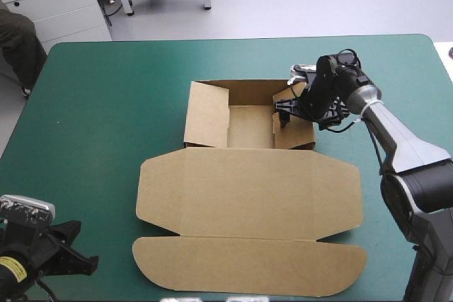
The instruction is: Fold the box
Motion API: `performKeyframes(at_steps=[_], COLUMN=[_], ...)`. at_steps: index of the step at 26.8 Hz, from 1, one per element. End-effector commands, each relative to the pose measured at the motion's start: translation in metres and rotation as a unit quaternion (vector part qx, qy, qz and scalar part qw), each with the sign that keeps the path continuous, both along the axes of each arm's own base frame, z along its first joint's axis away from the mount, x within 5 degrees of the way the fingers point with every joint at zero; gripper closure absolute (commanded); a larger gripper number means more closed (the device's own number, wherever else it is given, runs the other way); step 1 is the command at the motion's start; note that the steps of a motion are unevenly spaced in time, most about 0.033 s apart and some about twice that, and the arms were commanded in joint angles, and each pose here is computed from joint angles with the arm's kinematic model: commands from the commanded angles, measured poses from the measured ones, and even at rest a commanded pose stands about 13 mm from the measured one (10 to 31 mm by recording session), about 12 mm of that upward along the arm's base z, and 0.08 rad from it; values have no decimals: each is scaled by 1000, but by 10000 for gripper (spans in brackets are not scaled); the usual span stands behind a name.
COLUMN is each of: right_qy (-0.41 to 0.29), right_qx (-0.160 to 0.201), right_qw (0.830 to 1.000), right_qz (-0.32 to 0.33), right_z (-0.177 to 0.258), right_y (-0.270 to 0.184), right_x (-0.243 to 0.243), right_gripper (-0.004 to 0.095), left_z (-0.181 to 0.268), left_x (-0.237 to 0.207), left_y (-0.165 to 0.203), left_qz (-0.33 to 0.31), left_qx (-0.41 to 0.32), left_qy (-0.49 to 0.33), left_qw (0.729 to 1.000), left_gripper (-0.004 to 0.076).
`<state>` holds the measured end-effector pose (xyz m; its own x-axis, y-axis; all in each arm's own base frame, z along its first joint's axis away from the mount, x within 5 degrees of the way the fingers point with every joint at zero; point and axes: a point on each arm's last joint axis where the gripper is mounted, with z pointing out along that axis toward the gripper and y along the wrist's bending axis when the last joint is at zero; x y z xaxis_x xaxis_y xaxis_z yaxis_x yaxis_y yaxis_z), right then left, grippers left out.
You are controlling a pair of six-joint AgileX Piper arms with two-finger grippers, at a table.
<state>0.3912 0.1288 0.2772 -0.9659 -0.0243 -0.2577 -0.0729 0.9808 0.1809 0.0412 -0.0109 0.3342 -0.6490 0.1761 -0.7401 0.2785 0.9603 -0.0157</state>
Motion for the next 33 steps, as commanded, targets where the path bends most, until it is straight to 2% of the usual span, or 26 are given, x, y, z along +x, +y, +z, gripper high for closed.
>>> performKeyframes(at_steps=[1,2,3,4,5,7,10,11,12,16,21,28,33], right_qy=[-33,-29,-22,-19,-19,-27,-56,-68,-83,-135,-136,-92,-57], right_qx=[15,14,12,10,8,7,-13,-25,-58,-114,-181,-194,-182], right_qw=[999,999,1000,1000,1000,999,998,997,995,984,970,957,954], right_qz=[-4,-4,-2,1,6,16,14,10,3,-24,-92,-194,-233], right_z=[29,29,28,28,28,31,45,53,69,99,107,86,60], right_y=[-3,-3,-3,-4,-4,-4,-15,-24,-44,-98,-172,-261,-297], right_x=[-7,-7,-8,-9,-9,-9,-2,1,4,11,8,2,3], right_gripper=[300,436,713,866,903,909,928,928,928,928,928,928,928], left_z=[5,5,5,6,5,3,3,3,3,3,2,2,2], left_x=[-8,-10,-13,-14,-15,-16,-16,-16,-16,-16,-15,-15,-16], left_y=[2,3,4,5,5,5,6,6,6,6,7,7,6], left_qz=[2,2,2,2,2,3,3,3,3,5,7,7,4], left_qx=[-28,-29,-32,-33,-32,-29,-28,-28,-28,-24,-19,-19,-25], left_qy=[-51,-55,-62,-64,-61,-52,-49,-49,-49,-50,-51,-51,-48], left_qw=[998,998,998,997,998,998,998,998,998,998,999,999,999], left_gripper=[734,734,734,734,734,734,734,734,734,734,734,734,734])
